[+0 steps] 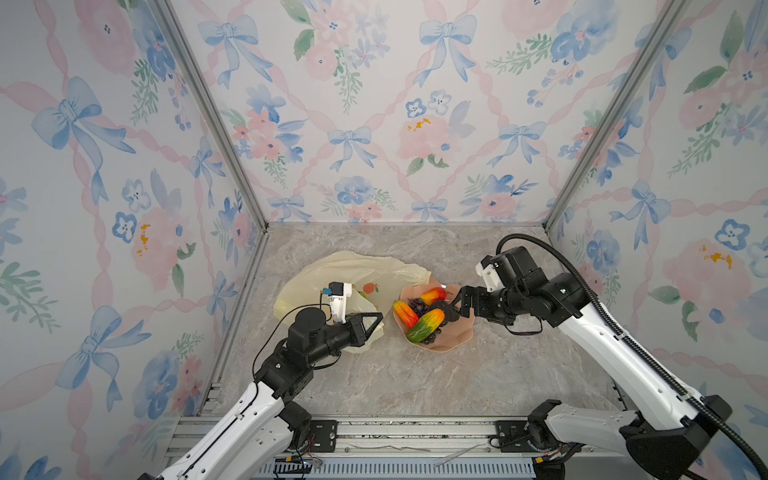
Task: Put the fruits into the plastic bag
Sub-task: 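Lower the right gripper onto the orange-green papaya in the bowl and grasp it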
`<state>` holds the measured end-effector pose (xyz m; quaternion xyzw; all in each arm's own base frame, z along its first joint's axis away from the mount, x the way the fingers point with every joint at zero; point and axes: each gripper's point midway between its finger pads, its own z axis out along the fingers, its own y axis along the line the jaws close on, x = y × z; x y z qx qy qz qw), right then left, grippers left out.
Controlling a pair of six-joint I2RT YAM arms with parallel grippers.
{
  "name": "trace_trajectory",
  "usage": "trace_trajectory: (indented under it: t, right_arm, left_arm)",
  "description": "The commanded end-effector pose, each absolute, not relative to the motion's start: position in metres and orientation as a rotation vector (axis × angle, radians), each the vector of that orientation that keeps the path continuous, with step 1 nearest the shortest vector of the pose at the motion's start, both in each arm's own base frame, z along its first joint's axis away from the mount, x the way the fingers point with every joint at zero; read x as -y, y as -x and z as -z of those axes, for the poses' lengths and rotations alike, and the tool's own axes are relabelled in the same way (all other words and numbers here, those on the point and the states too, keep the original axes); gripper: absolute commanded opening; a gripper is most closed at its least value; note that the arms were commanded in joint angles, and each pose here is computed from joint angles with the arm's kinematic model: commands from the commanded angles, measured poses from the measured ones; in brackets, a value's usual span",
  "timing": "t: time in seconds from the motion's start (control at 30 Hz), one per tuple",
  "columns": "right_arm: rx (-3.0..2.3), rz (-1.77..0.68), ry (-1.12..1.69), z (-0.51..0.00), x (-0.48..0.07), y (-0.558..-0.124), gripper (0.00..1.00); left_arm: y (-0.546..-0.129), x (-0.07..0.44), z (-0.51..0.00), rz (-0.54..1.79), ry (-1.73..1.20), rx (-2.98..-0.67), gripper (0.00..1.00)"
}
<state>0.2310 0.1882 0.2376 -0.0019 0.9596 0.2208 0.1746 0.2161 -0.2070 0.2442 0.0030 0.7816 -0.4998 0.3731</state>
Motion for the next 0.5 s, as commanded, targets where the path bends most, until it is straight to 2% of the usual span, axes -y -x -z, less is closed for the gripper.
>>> trace_trajectory:
  t: [0.0, 0.3, 0.47]
  right_arm:
    - [-2.738, -0.547, -0.013, -0.22, -0.191, -0.237, 0.96]
    - [-2.793, -0.497, 0.016, -0.183, -0.22, -0.253, 0.98]
    - [-2.794, -0.472, -0.137, -0.164, -0.229, -0.255, 0.99]
  left_arm:
    - [-0.214, 0.206, -0.261, 1.295, -0.045, -1.954, 0.0]
    - [-0.213, 0.207, -0.263, 1.306, -0.042, -1.95, 0.0]
    - [-0.214, 0.207, -0.261, 1.303, -0.037, -1.956, 0.0]
